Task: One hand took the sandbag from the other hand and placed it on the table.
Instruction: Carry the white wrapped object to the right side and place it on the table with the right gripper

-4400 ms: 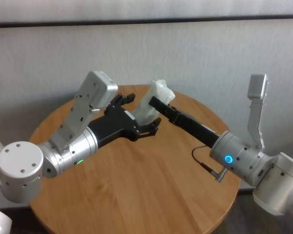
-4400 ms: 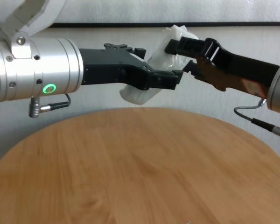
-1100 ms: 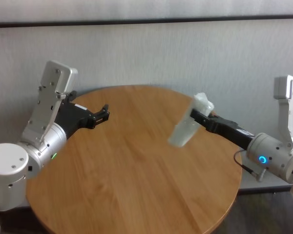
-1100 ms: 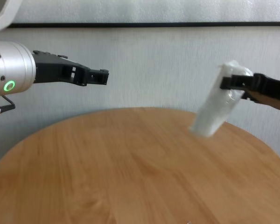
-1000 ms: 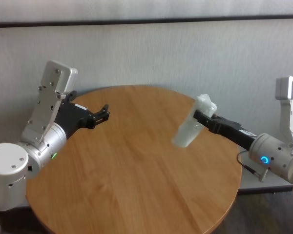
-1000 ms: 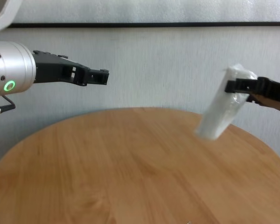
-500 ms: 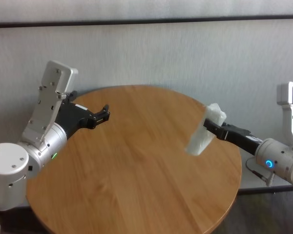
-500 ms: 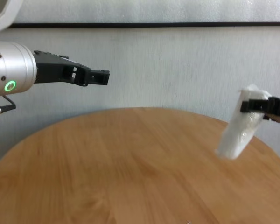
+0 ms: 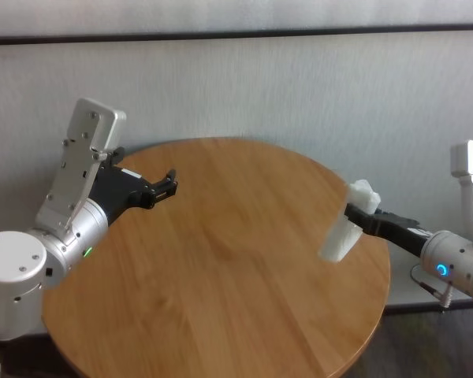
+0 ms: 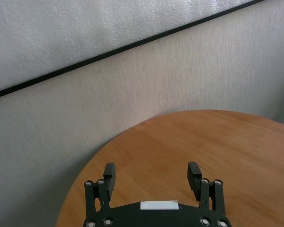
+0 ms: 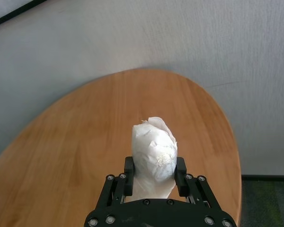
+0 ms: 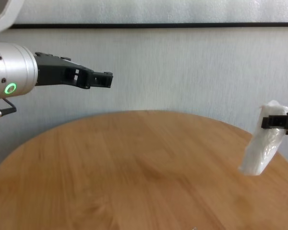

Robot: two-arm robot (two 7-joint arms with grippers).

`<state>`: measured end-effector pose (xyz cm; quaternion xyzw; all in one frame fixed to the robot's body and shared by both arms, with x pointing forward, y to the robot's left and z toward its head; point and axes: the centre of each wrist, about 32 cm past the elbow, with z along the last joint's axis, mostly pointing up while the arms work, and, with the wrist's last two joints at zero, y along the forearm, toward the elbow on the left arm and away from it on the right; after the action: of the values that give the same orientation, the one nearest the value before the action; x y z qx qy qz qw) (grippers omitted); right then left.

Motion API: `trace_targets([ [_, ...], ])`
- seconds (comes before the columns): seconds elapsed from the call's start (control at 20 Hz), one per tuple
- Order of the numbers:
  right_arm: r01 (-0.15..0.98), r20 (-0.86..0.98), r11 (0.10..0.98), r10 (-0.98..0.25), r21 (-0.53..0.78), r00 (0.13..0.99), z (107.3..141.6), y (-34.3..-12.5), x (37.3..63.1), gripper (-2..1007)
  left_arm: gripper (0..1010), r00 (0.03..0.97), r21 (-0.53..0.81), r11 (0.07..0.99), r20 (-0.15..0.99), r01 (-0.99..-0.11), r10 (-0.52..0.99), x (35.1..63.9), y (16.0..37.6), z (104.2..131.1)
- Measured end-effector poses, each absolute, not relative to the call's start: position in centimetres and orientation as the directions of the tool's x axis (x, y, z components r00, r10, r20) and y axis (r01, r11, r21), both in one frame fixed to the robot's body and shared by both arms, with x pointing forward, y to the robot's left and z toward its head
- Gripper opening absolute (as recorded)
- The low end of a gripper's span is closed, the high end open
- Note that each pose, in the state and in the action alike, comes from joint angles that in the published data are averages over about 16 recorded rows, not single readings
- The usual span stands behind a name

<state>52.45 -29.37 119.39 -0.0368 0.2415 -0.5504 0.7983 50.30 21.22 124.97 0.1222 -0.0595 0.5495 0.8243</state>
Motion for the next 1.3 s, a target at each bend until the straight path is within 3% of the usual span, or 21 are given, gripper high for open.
trace_targets([
  [1.3,0.845,-0.3,0.352,-0.923,-0.402,0.242,119.1,-30.4,53.6,496,1000,0.389,0.136,0.366,0.233,-0.92,0.891,50.3,21.2,125.0],
])
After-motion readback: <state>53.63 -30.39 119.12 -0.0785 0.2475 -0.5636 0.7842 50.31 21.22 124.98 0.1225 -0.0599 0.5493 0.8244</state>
